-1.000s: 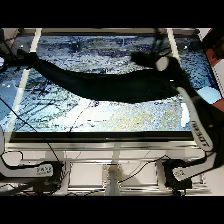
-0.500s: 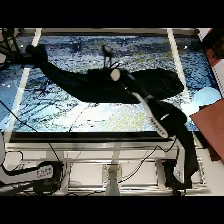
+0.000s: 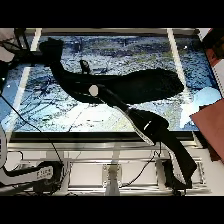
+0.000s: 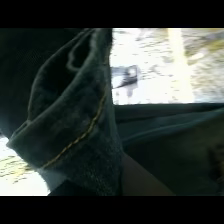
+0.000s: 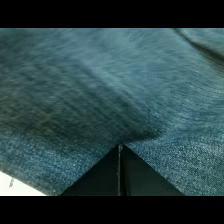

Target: Fold the clothes and pants, and hang the long-sleeved shirts on hangers.

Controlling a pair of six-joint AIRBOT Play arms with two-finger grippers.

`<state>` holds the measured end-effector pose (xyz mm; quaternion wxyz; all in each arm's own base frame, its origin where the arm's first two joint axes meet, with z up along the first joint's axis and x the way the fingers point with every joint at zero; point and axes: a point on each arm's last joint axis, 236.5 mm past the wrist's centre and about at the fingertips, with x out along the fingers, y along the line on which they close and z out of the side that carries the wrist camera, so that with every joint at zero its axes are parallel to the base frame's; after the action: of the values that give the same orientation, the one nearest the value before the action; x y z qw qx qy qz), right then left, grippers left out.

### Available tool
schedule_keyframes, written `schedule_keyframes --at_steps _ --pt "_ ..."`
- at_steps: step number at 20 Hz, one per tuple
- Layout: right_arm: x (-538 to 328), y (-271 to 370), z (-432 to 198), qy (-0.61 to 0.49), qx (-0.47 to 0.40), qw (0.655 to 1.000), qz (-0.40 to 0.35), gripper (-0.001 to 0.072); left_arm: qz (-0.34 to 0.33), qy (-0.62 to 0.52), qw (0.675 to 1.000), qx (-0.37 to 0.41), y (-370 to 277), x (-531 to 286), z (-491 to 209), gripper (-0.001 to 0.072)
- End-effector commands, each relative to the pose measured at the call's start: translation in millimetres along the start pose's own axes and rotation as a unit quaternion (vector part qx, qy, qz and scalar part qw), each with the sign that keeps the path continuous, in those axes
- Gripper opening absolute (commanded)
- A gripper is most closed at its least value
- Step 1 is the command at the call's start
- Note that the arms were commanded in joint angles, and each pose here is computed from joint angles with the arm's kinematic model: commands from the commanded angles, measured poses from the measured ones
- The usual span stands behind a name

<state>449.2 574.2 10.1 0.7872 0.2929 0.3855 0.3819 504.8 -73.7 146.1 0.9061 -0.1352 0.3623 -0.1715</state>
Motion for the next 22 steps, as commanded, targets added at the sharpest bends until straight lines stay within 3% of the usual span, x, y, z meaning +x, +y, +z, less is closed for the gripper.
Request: schedule_keyframes --at_steps 1,6,11,17,18,19,20,22 --pt "2.6 5.1 -8.6 0.006 -0.012 1.000 0.001 0.0032 -0.031 0.001 0.999 -0.008 -23.3 5.4 -1.6 0.0033" --pt "-47.5 -68.7 30.5 0.076 -0.076 0.990 -0.089 0.0033 -0.056 0.039 0.998 0.005 -50.1 30.6 -25.1 0.0033" --pt "-178.3 -147.5 71.0 0.211 -0.132 0.951 -0.186 0.0034 -0.090 0.150 0.984 0.014 -83.0 88.2 -100.2 0.0033" --pt "-311.5 -162.5 139.2 0.189 -0.099 0.950 -0.227 0.0035 -0.129 0.360 0.924 0.017 -110.6 130.8 -241.5 0.0048" --pt "-324.3 -160.7 149.7 0.174 -0.099 0.952 -0.231 0.0035 -0.134 0.393 0.910 0.017 -113.0 130.0 -261.5 0.0183" --pt "-336.9 -157.3 159.1 0.159 -0.100 0.954 -0.235 0.0035 -0.138 0.419 0.897 0.015 -114.2 127.9 -276.6 0.0493" --pt "-347.4 -153.8 166.5 0.147 -0.102 0.955 -0.238 0.0035 -0.142 0.440 0.886 0.014 -115.0 124.1 -287.4 0.0714" --pt "-361.6 -145.2 175.9 0.131 -0.111 0.955 -0.240 0.0035 -0.145 0.448 0.882 0.013 -115.5 120.1 -289.3 0.0700"
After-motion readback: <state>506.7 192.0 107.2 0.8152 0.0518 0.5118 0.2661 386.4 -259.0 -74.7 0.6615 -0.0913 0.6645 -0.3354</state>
